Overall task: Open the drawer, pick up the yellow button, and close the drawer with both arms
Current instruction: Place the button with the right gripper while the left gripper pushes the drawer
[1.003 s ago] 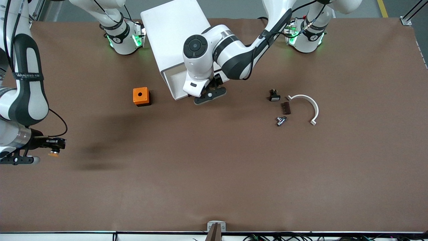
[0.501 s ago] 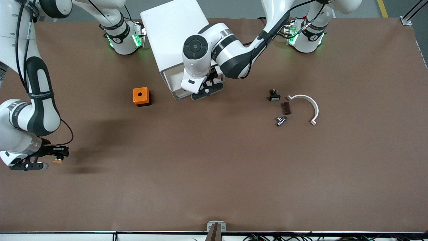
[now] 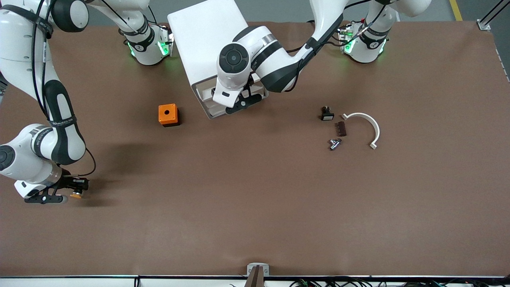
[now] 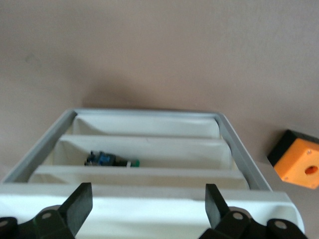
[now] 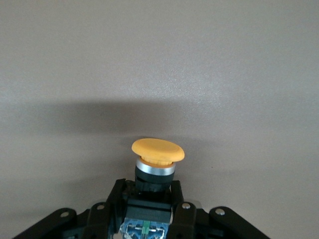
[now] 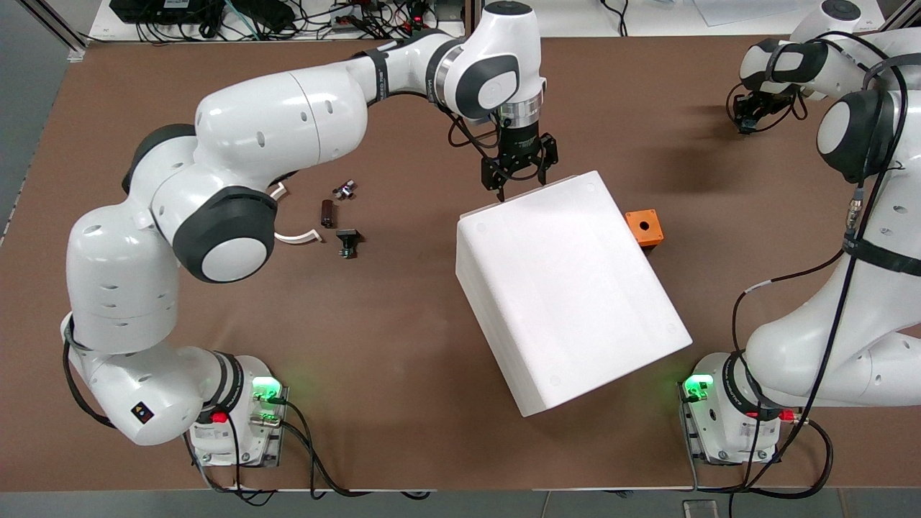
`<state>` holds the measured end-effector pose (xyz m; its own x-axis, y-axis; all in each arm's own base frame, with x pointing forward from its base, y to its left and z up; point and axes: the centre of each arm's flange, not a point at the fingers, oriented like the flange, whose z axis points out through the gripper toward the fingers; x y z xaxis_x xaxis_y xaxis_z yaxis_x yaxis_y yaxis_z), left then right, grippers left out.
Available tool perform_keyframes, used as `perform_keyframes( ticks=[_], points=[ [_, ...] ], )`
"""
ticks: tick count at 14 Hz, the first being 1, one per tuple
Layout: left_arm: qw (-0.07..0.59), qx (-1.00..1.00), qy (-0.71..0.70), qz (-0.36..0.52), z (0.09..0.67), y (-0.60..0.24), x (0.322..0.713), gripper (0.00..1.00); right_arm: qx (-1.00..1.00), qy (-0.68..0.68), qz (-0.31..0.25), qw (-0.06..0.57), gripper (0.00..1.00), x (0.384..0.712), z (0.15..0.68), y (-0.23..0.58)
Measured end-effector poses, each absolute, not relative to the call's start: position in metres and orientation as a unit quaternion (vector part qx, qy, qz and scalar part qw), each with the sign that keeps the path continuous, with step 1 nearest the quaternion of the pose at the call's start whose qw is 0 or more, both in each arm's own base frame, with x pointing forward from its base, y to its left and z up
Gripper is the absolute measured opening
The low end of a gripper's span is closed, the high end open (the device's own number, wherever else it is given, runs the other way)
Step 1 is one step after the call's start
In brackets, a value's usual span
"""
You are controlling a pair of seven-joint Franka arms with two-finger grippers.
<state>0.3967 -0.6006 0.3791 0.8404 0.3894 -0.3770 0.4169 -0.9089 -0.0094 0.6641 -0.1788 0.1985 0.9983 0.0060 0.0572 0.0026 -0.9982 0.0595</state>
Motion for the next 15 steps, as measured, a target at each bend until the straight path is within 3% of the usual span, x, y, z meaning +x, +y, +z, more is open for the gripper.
perform_keyframes(
  ticks=[6,10,15],
  points=[
    [0.038,0.949,0.214,-0.230,0.365,-0.611,0.381,1.00,0.999,0.011,0.028,0.025,0.41,0.666,0.196,-0.168],
    [0.047,0.948,0.220,-0.227,0.373,-0.607,0.392,1.00,0.999,0.013,0.028,0.024,0.41,0.666,0.196,-0.166],
    [0.073,0.947,0.230,-0.214,0.401,-0.585,0.423,1.00,0.999,0.013,0.029,0.025,0.85,0.667,0.197,-0.166]
  ],
)
